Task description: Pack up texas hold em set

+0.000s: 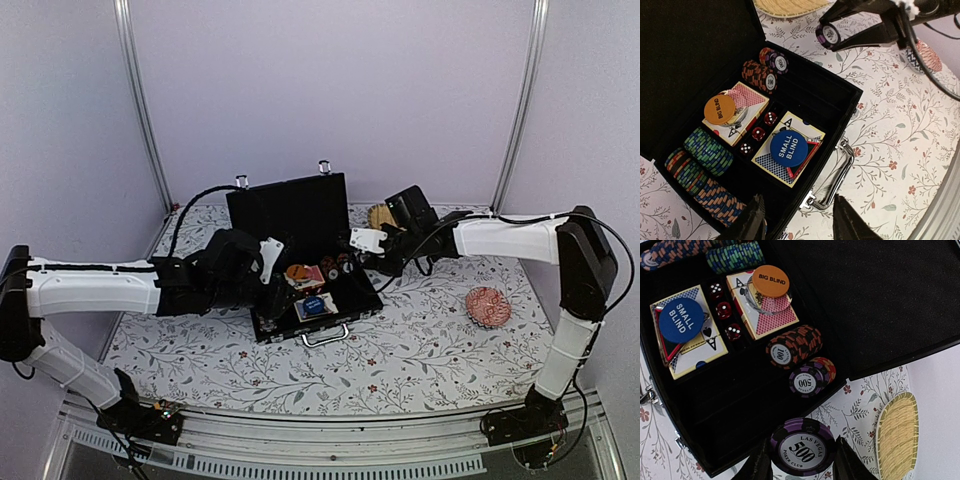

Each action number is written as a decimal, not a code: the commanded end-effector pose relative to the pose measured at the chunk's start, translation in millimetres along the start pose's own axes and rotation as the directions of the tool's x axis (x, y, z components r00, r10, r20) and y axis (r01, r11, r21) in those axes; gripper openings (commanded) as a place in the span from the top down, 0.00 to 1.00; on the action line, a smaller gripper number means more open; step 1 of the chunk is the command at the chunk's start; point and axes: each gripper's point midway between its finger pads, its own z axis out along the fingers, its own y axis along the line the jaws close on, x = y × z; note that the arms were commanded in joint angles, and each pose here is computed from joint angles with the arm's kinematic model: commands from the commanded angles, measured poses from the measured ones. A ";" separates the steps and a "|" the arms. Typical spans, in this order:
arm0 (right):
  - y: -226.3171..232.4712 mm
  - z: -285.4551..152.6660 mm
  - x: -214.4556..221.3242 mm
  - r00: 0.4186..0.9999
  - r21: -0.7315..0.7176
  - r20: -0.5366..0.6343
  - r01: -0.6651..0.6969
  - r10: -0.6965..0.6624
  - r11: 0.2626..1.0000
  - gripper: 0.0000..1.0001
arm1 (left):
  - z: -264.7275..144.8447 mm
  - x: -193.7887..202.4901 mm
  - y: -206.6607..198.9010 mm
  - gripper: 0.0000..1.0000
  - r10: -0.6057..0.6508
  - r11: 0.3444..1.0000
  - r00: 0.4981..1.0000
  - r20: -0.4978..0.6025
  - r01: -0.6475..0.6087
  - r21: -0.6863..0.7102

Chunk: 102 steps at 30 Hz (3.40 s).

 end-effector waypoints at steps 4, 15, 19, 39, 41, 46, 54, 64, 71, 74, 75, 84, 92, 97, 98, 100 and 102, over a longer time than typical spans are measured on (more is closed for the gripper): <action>-21.1 28.1 -17.6 0.998 0.068 0.065 0.021 -0.025 0.997 0.67 | -9.1 -4.3 8.7 0.53 -0.041 0.999 0.998 0.039 0.041 -0.015; -9.8 69.5 -5.7 0.999 0.024 0.045 0.027 -0.028 0.999 0.67 | -17.2 -2.6 12.5 0.53 -0.055 0.998 0.997 0.054 0.056 -0.020; -9.4 80.6 -2.8 0.999 0.019 0.035 0.008 -0.009 1.000 0.67 | -16.9 -2.3 12.4 0.53 -0.054 0.998 0.997 0.053 0.055 -0.020; 0.1 112.2 22.2 0.999 0.012 -0.039 0.011 -0.010 1.000 0.62 | -15.3 1.2 12.0 0.53 -0.062 0.998 0.997 0.054 0.062 -0.015; 0.4 113.6 24.2 0.999 0.013 -0.045 0.012 -0.011 1.000 0.60 | -15.0 1.0 12.5 0.53 -0.062 0.998 0.997 0.054 0.063 -0.016; -3.2 112.8 23.8 0.999 0.032 -0.045 0.013 -0.012 0.999 0.51 | -14.4 2.2 12.8 0.53 -0.063 0.998 0.997 0.052 0.064 -0.016; -9.1 104.1 17.8 0.999 0.050 -0.030 0.014 -0.013 0.999 0.45 | -15.1 3.5 13.8 0.53 -0.063 0.998 0.997 0.053 0.064 -0.018; 7.0 85.5 9.9 0.999 -0.069 -0.015 0.028 -0.029 0.997 0.39 | -15.7 3.1 13.9 0.53 -0.059 0.998 0.997 0.054 0.060 -0.019; 9.8 76.9 3.3 1.000 -0.111 -0.008 0.013 -0.014 0.994 0.39 | -15.8 3.9 13.4 0.53 -0.059 0.998 0.997 0.051 0.060 -0.016; 7.8 74.1 -0.1 1.000 -0.112 -0.002 0.008 -0.008 0.994 0.41 | -16.1 4.1 14.0 0.53 -0.061 0.998 0.997 0.053 0.062 -0.017; 6.1 73.7 -0.8 1.000 -0.109 0.000 0.004 -0.004 0.994 0.42 | -16.3 4.4 14.6 0.53 -0.062 0.998 0.997 0.053 0.063 -0.019; 7.0 80.9 4.6 1.000 -0.140 -0.011 -0.030 0.029 0.990 0.83 | -19.4 2.9 18.5 0.53 -0.069 0.997 0.995 0.066 0.071 -0.032; 8.7 93.0 14.0 0.998 -0.146 -0.049 -0.036 0.029 0.989 0.95 | -21.9 0.7 22.5 0.53 -0.078 0.996 0.994 0.075 0.081 -0.037; 12.1 103.7 22.4 0.996 -0.158 -0.083 -0.037 0.024 0.987 0.95 | -21.8 1.0 23.1 0.53 -0.078 0.996 0.994 0.074 0.080 -0.037; 14.7 106.0 24.4 0.996 -0.168 -0.091 -0.038 0.023 0.985 0.95 | -22.2 1.1 23.5 0.53 -0.078 0.996 0.994 0.074 0.081 -0.038; 18.1 107.9 27.1 0.995 -0.184 -0.102 -0.040 0.022 0.982 0.95 | -22.1 1.7 24.4 0.53 -0.078 0.996 0.994 0.073 0.081 -0.041; 21.0 110.4 31.4 0.993 -0.193 -0.117 -0.040 0.018 0.980 0.95 | -22.0 2.5 25.1 0.53 -0.079 0.996 0.994 0.072 0.083 -0.041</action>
